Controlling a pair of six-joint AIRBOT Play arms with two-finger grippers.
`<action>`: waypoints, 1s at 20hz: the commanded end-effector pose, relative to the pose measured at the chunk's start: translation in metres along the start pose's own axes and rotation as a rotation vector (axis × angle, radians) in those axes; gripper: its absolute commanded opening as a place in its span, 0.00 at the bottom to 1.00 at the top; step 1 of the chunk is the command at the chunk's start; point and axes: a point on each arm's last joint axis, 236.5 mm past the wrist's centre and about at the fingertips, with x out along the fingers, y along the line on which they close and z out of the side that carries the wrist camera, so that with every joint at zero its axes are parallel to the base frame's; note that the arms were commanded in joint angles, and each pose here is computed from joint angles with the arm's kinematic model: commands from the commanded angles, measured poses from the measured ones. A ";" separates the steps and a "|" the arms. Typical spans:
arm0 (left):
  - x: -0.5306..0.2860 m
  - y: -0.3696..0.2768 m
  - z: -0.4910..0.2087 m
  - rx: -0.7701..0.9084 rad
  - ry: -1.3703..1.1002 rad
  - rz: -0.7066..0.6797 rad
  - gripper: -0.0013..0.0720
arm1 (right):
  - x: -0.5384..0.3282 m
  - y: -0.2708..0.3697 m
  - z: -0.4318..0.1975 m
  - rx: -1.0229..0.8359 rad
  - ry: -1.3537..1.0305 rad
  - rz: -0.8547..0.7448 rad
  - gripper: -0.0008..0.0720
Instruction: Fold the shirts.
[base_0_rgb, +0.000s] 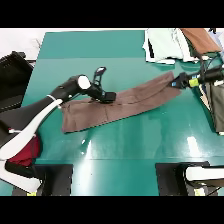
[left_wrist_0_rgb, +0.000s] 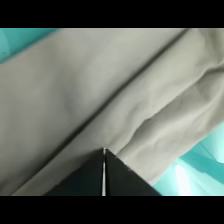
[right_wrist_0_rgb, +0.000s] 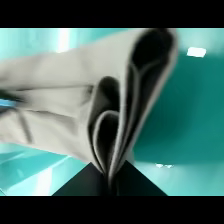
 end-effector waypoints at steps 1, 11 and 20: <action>0.037 -0.016 -0.004 0.019 0.043 -0.019 0.05 | -0.028 0.086 0.017 -0.147 -0.076 0.012 0.04; 0.040 -0.011 0.011 -0.057 0.004 -0.032 0.05 | -0.007 0.225 -0.001 -0.341 -0.058 0.137 0.04; -0.202 0.048 0.131 0.001 -0.424 0.121 0.05 | 0.064 0.322 -0.041 -0.424 0.015 0.351 0.04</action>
